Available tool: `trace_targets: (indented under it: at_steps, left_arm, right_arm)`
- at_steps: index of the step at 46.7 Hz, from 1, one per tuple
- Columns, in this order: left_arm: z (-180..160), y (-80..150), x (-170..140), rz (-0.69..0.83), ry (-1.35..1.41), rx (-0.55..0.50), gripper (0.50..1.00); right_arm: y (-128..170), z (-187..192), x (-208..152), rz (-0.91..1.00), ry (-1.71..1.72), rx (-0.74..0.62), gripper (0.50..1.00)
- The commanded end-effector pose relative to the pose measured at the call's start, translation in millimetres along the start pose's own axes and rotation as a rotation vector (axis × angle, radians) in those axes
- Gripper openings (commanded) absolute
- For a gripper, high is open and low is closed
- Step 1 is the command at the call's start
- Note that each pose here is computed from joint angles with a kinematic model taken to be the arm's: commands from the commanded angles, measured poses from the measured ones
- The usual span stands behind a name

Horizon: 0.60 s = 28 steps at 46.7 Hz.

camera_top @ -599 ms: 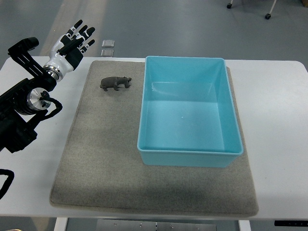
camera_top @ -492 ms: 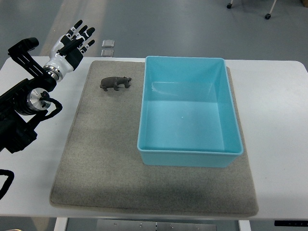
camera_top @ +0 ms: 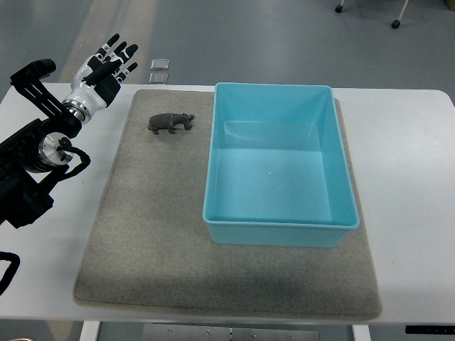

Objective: Place brown hippo in blue box with left hand

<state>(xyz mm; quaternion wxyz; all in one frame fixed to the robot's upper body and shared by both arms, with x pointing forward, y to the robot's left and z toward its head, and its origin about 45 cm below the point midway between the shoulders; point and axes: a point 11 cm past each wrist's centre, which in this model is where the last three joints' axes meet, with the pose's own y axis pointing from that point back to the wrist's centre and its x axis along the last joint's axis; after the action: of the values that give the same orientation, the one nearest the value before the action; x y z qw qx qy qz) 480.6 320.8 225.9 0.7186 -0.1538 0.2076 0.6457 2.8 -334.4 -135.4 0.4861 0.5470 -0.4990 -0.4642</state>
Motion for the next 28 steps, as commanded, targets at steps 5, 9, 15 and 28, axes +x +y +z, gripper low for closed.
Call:
trace_targets:
  at_steps: [5,9,15,28]
  left_arm:
    - [2.7,-1.7,-2.6,-0.005,-0.001,-0.005,0.996]
    - [4.1,-2.2,-3.3,-0.009,-0.005,-0.006,0.996]
    - [15.8,-2.7,0.3,-0.006,-0.032,-0.020,0.996]
    - [24.7,-2.1,0.5,-0.038,-0.039,-0.031,0.996]
  right_arm:
    - [0.0,0.0,0.0,0.000,0.000,0.000,0.936]
    - [0.0,0.0,0.0,0.000,0.000,0.000,0.936]
    - [0.0,0.0,0.0,0.000,0.000,0.000,0.936]
    - [0.0,0.0,0.0,0.000,0.000,0.000,0.936]
